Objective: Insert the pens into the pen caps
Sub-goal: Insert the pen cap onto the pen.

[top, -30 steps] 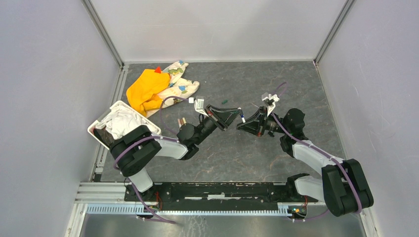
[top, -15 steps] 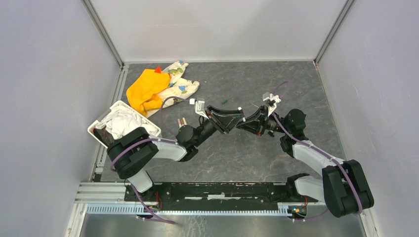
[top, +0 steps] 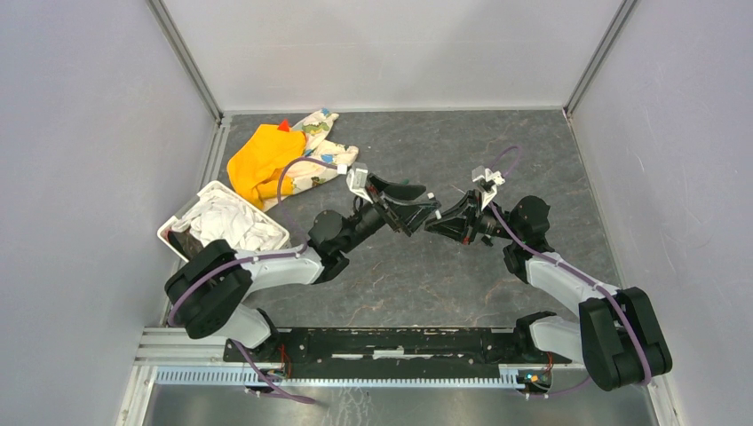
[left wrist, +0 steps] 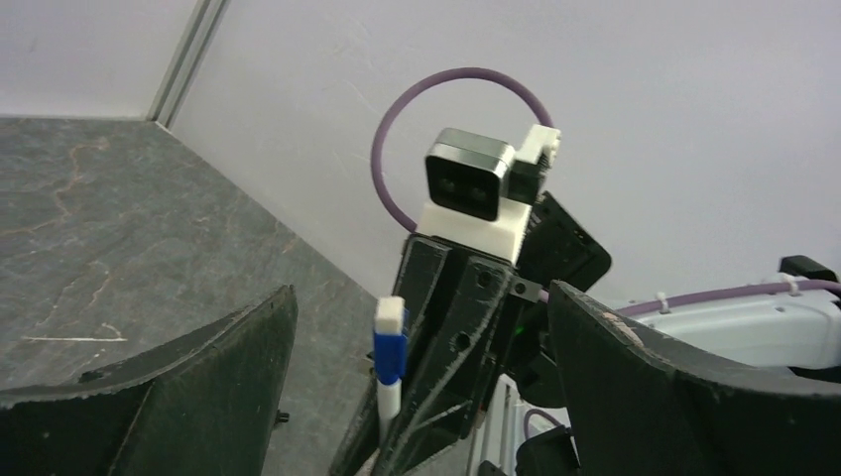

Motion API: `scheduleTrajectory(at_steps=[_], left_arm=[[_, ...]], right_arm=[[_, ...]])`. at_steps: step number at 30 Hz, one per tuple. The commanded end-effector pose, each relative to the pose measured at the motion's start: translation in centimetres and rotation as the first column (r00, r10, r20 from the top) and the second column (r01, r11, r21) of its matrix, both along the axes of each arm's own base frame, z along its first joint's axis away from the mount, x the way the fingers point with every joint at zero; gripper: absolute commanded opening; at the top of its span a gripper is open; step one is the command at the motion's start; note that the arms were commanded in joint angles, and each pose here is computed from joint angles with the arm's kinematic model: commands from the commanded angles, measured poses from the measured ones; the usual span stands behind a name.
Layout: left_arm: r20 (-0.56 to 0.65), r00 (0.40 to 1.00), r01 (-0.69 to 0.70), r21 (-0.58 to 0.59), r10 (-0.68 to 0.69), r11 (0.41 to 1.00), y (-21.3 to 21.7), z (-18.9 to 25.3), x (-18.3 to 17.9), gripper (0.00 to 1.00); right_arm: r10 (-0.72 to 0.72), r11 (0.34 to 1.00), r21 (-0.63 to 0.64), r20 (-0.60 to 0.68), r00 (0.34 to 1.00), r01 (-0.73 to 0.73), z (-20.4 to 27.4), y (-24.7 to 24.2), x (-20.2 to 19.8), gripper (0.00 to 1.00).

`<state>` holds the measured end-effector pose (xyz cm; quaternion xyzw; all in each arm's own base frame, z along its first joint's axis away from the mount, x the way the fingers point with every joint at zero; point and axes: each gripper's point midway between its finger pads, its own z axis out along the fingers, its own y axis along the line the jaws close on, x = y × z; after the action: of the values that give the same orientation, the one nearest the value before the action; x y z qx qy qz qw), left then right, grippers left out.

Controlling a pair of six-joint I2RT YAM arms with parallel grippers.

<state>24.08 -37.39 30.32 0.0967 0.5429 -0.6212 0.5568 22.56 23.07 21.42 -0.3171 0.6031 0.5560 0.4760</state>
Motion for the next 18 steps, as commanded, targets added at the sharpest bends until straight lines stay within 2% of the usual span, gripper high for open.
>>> scheduleTrajectory(at_steps=[1,6,14,18], left_arm=[[0.005,1.000,0.019,0.096,-0.019,0.995,-0.6,0.0,1.0,1.00],[-0.003,0.998,0.070,0.089,-0.070,0.994,-1.6,0.5,0.8,0.96],[-0.017,0.995,0.104,0.076,-0.103,0.992,-2.4,1.2,0.8,0.65],[-0.041,0.993,0.114,0.077,-0.111,0.990,-2.7,0.7,0.8,0.57]], right_arm=[[0.022,1.000,0.018,0.118,0.993,-0.024,2.1,0.2,-0.1,0.00],[0.020,1.000,0.015,0.105,0.994,-0.021,1.9,0.3,0.0,0.00],[0.017,1.000,0.011,0.099,0.995,-0.018,1.8,0.3,0.1,0.00],[0.015,1.000,0.010,0.094,0.995,-0.016,1.7,0.3,0.2,0.00]])
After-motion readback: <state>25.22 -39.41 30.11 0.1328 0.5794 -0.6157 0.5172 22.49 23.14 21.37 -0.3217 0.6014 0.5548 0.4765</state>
